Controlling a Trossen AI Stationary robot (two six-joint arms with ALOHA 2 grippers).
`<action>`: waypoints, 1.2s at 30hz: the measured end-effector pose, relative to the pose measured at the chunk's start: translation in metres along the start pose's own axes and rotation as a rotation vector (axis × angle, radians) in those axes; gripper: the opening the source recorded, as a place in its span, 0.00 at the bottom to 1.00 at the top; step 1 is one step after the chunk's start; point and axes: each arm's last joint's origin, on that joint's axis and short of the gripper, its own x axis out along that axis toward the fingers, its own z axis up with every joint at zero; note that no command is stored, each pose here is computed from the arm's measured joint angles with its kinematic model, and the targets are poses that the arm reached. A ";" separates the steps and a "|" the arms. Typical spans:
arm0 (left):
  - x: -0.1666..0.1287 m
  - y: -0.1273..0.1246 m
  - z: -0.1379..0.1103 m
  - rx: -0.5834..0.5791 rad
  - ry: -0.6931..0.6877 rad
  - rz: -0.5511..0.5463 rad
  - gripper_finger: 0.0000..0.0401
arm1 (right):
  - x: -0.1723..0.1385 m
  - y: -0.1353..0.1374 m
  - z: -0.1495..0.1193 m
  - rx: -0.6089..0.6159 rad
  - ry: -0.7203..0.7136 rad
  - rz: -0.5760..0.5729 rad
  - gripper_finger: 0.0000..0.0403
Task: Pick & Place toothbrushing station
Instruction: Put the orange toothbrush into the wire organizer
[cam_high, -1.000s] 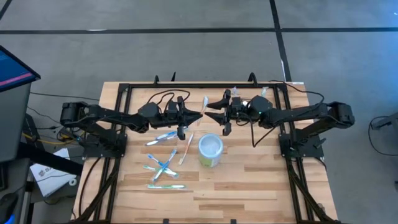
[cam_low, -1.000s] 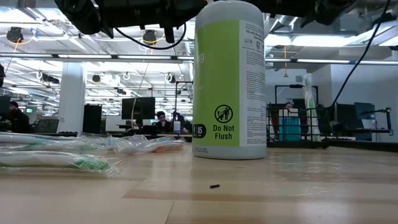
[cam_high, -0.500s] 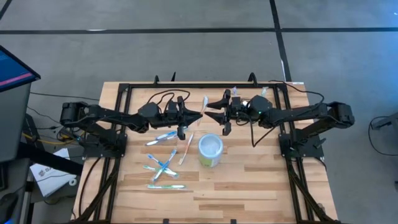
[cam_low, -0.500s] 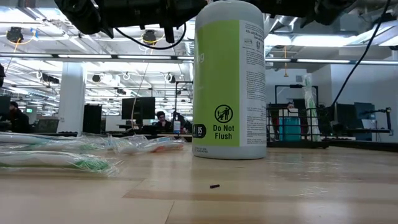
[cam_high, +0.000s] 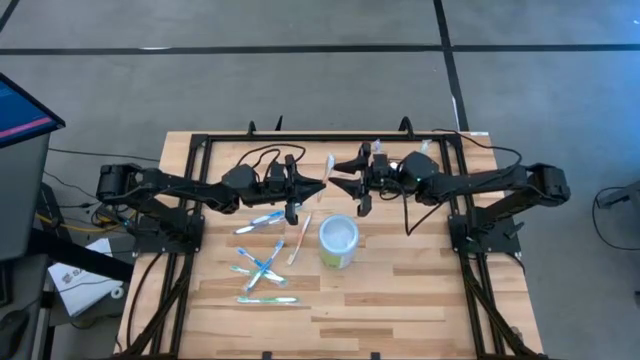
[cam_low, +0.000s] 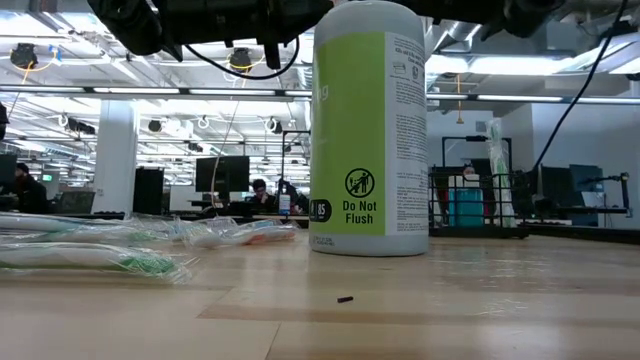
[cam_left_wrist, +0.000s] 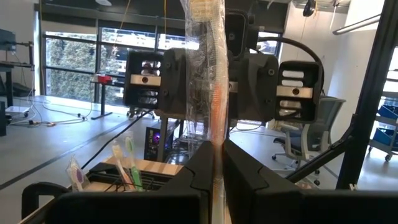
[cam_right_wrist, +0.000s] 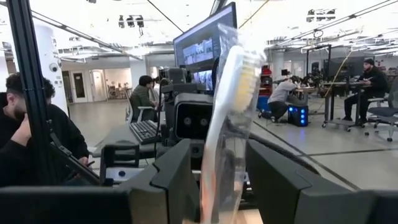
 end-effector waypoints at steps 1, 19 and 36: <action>0.000 0.000 0.000 0.000 0.000 0.000 0.02 | 0.001 0.000 0.002 0.000 -0.001 0.000 0.36; 0.000 -0.001 -0.004 0.014 0.037 -0.001 0.02 | 0.029 -0.002 -0.006 -0.021 0.082 0.043 0.15; 0.000 0.001 -0.004 0.021 0.040 0.005 0.17 | 0.027 -0.001 -0.005 -0.064 0.094 0.045 0.01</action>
